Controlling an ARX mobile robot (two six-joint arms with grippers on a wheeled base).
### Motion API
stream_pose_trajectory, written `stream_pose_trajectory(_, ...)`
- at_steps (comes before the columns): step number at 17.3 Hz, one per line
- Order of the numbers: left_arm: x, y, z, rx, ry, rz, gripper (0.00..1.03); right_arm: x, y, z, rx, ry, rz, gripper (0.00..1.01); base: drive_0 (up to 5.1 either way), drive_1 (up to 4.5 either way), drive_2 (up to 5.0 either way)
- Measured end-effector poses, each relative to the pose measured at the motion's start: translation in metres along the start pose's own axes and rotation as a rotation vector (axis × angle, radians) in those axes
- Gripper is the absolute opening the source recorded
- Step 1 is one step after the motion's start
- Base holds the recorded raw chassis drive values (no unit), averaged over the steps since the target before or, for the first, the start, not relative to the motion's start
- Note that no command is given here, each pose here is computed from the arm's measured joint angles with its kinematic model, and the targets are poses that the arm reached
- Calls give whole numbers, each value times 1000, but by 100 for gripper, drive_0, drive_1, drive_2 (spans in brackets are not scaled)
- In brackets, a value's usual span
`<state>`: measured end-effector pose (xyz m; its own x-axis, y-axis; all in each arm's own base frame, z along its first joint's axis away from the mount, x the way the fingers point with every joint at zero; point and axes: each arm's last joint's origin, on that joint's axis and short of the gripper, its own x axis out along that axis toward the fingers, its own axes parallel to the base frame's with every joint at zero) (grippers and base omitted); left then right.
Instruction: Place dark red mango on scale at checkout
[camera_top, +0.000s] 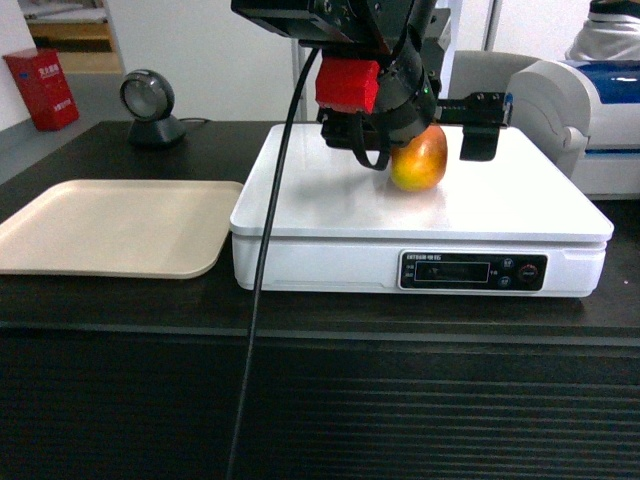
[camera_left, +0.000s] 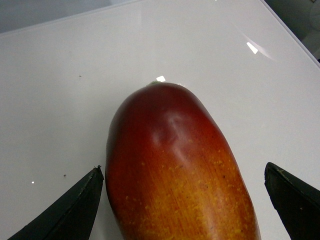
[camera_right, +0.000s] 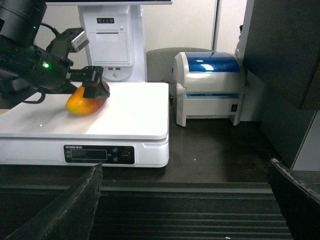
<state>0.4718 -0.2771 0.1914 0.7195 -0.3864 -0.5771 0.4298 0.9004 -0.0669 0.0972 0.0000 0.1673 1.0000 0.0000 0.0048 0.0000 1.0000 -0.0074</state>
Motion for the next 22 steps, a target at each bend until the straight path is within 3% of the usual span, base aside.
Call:
stream_pose_trajectory(4, -17, 4, 17, -7, -59, 21, 98, 0, 0, 0, 0, 0, 0, 98, 0, 0, 0)
stream_pose_trajectory(6, -37, 5, 33, -12, -135, 38, 98, 0, 0, 0, 0, 0, 0, 98, 0, 0, 0)
stream_pose_trajectory(8, -66, 0, 52, -6, -214, 29, 98, 0, 0, 0, 0, 0, 0, 98, 0, 0, 0)
stream_pose_trajectory(10, -88, 0, 60, -3, -267, 18, 98, 0, 0, 0, 0, 0, 0, 98, 0, 0, 0)
stream_pose_trajectory(11, -93, 2, 56, -5, -278, 17, 98, 0, 0, 0, 0, 0, 0, 98, 0, 0, 0)
stream_pose_trajectory(13, -100, 26, 38, -30, -269, 67, 98, 0, 0, 0, 0, 0, 0, 98, 0, 0, 0)
stream_pose_trajectory(16, -144, 76, 20, -90, -324, 226, 98, 0, 0, 0, 0, 0, 0, 98, 0, 0, 0)
stream_pose_trajectory(17, -166, 81, 16, -90, -361, 269, 98, 0, 0, 0, 0, 0, 0, 98, 0, 0, 0)
stream_pose_trajectory(20, -230, 56, -10, -48, -440, 290, 98, 0, 0, 0, 0, 0, 0, 98, 0, 0, 0)
stream_pose_trajectory(22, -260, 50, -38, -45, -448, 361, 98, 0, 0, 0, 0, 0, 0, 98, 0, 0, 0)
